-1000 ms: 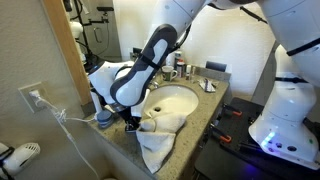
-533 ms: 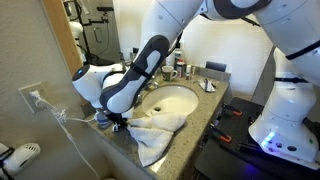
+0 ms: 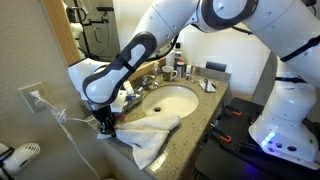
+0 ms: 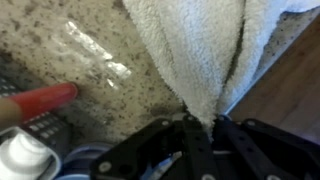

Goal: Use the towel to wipe the left side of the counter then hang it on the wall

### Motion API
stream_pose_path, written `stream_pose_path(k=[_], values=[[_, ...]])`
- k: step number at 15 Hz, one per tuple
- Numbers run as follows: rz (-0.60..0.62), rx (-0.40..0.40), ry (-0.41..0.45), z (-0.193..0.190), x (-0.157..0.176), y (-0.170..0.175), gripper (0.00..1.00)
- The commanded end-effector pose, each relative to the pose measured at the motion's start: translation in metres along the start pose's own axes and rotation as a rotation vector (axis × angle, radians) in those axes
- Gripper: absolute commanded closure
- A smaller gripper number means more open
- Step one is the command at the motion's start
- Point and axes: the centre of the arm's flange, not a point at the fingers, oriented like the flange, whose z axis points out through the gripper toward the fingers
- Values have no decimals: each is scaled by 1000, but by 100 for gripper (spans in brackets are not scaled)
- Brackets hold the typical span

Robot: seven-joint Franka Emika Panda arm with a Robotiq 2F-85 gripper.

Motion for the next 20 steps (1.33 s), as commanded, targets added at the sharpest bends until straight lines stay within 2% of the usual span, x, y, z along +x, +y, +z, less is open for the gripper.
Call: stream_pose_path(k=[1,5,10,15,20], values=[[56,156,-45,18,3,-3,97],[178,276,-86,31,-28,-8,97],[367,361,-109,40,-66,-17,97],[455,333,-120,48,-113,-37,97],[631,309,-127,49,-157,-58,97]])
